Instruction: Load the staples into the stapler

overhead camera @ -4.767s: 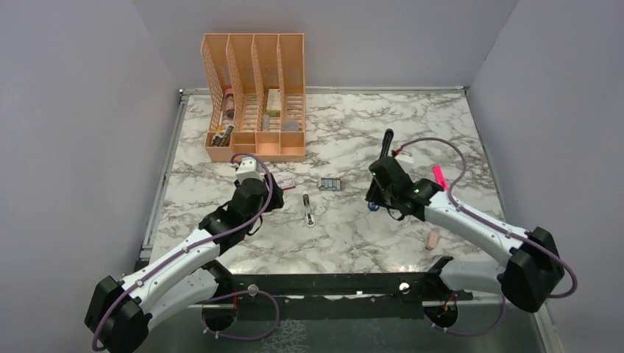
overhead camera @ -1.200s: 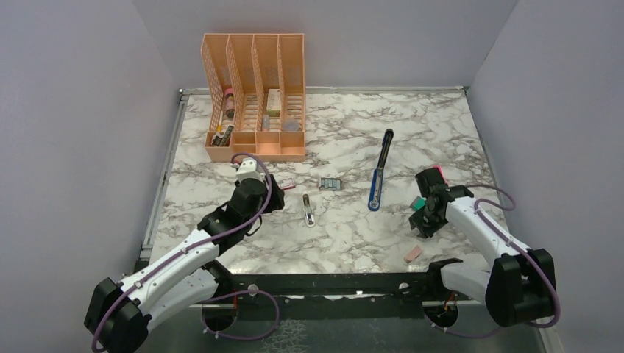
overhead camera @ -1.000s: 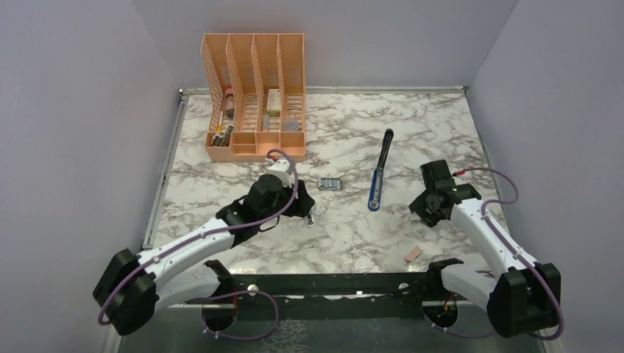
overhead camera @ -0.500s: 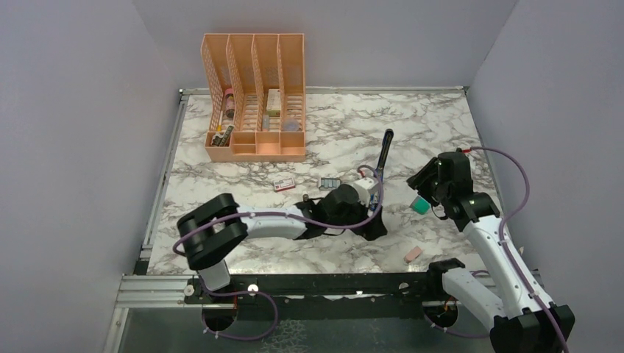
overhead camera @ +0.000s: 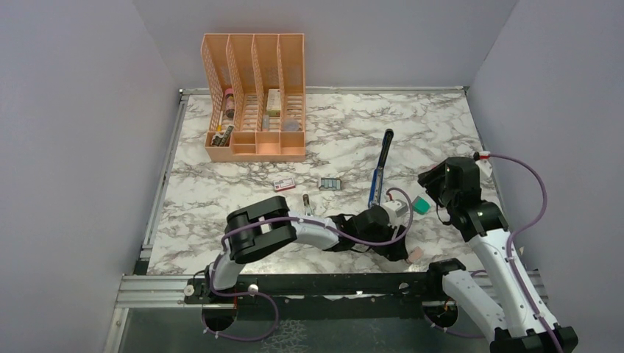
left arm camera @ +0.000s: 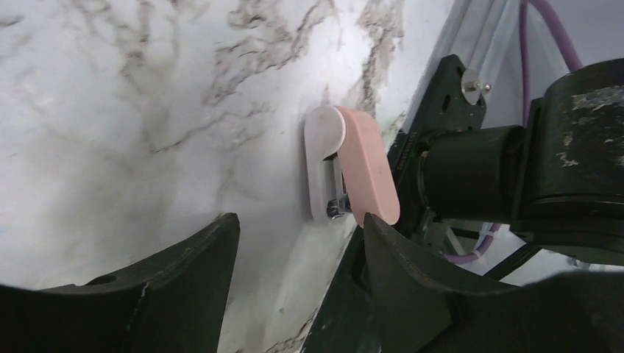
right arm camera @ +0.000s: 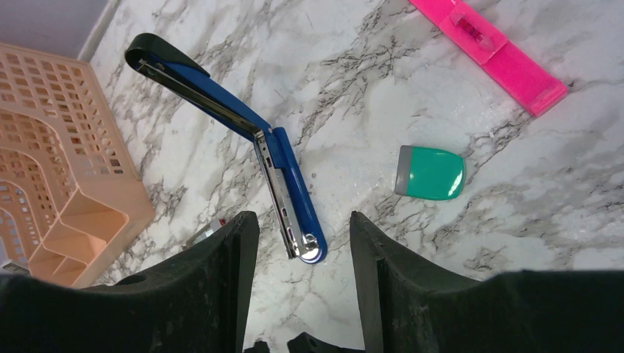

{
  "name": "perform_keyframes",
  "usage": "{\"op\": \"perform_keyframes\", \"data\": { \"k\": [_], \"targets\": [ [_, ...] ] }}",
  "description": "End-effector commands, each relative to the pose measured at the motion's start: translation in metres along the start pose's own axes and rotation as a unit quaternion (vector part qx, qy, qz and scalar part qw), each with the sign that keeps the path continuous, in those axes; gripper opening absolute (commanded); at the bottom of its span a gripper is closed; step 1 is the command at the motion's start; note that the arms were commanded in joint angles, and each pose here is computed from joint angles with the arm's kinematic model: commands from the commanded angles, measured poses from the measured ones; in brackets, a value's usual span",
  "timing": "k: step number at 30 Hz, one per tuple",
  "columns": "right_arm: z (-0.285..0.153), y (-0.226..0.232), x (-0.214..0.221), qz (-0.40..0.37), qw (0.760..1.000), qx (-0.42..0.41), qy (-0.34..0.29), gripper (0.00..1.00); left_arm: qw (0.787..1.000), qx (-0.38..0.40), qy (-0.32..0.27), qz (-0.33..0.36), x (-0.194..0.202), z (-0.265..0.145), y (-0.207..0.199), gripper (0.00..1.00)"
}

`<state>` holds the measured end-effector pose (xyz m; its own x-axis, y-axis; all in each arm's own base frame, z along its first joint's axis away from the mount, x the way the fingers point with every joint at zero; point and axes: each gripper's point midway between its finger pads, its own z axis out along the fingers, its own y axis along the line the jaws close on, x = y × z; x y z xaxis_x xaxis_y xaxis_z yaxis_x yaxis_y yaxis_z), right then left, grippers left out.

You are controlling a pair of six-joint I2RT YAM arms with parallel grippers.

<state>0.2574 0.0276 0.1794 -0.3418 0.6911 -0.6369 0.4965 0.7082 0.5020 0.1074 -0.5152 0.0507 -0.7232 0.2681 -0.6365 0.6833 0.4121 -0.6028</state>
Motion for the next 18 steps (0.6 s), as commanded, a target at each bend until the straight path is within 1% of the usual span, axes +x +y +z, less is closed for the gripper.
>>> {"op": "perform_keyframes", "data": {
  "k": [1,5,13,15,18],
  "targets": [
    [-0.006,0.002,-0.014,0.012,0.999,-0.002,-0.031,0.54,0.999,0.046,-0.004,0.006,-0.003,0.012,-0.033,0.64],
    [-0.004,0.003,-0.009,0.005,1.0,-0.006,-0.018,0.54,0.999,0.049,-0.003,0.022,-0.001,0.017,-0.035,0.64],
    [-0.001,0.0,-0.001,0.001,1.0,-0.007,-0.007,0.54,0.997,0.04,-0.024,0.068,-0.006,0.015,-0.042,0.65],
    [-0.001,-0.001,-0.002,-0.001,1.0,-0.004,-0.01,0.55,0.997,0.026,-0.025,0.071,-0.003,0.018,-0.042,0.65],
    [-0.001,-0.004,-0.005,-0.002,1.0,0.003,-0.018,0.54,0.996,-0.018,-0.019,0.08,-0.002,0.024,-0.042,0.66]
  ]
}}
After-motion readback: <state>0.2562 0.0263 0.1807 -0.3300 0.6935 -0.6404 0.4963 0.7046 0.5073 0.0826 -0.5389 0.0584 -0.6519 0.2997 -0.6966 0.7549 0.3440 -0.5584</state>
